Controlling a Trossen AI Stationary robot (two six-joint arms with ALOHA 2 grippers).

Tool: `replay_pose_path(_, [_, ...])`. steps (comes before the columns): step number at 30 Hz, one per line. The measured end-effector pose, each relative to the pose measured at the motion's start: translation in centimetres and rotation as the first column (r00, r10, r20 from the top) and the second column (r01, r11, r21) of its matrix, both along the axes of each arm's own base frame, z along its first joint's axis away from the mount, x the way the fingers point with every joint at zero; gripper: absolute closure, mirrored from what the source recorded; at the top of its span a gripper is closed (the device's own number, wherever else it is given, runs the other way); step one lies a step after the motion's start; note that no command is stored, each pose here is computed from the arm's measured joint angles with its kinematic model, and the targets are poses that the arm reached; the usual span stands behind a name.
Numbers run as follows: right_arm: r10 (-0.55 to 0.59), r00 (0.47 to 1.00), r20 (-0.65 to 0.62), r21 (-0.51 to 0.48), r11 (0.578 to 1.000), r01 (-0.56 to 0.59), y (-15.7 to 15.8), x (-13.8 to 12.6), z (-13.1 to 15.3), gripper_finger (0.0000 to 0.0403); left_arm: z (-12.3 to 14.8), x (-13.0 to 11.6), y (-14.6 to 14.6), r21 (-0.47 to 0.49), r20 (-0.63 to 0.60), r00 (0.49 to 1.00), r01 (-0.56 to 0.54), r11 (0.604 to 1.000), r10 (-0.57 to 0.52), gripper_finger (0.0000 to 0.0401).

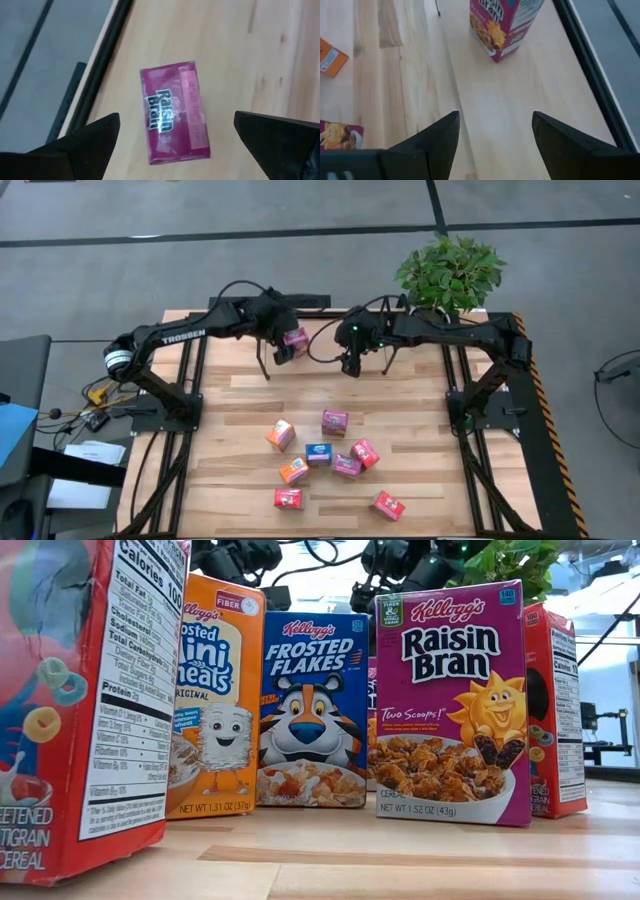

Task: Stack cereal on shelf
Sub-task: Put the top right purple cereal box on the shelf

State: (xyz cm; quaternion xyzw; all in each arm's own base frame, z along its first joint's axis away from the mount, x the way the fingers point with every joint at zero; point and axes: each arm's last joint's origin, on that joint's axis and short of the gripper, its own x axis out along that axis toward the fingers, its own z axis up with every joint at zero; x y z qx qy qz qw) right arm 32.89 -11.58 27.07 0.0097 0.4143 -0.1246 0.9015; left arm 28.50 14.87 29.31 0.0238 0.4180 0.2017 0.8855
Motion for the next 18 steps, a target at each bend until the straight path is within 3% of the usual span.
replay_pose_path(7, [-0.012,1.000,0.024,-0.008,1.000,0.012,-0.5,0.0,0.2,0.0127,-1.0,0.3,0.1,-0.037,-0.036,0.999,0.012,0.999,-0.013,0.0061])
replay_pose_path(18, [-0.012,1.000,0.027,-0.009,1.000,0.012,-0.5,0.1,0.2,0.0127,-1.3,0.5,0.3,-0.002,-0.065,0.998,-0.009,1.000,0.009,0.0116])
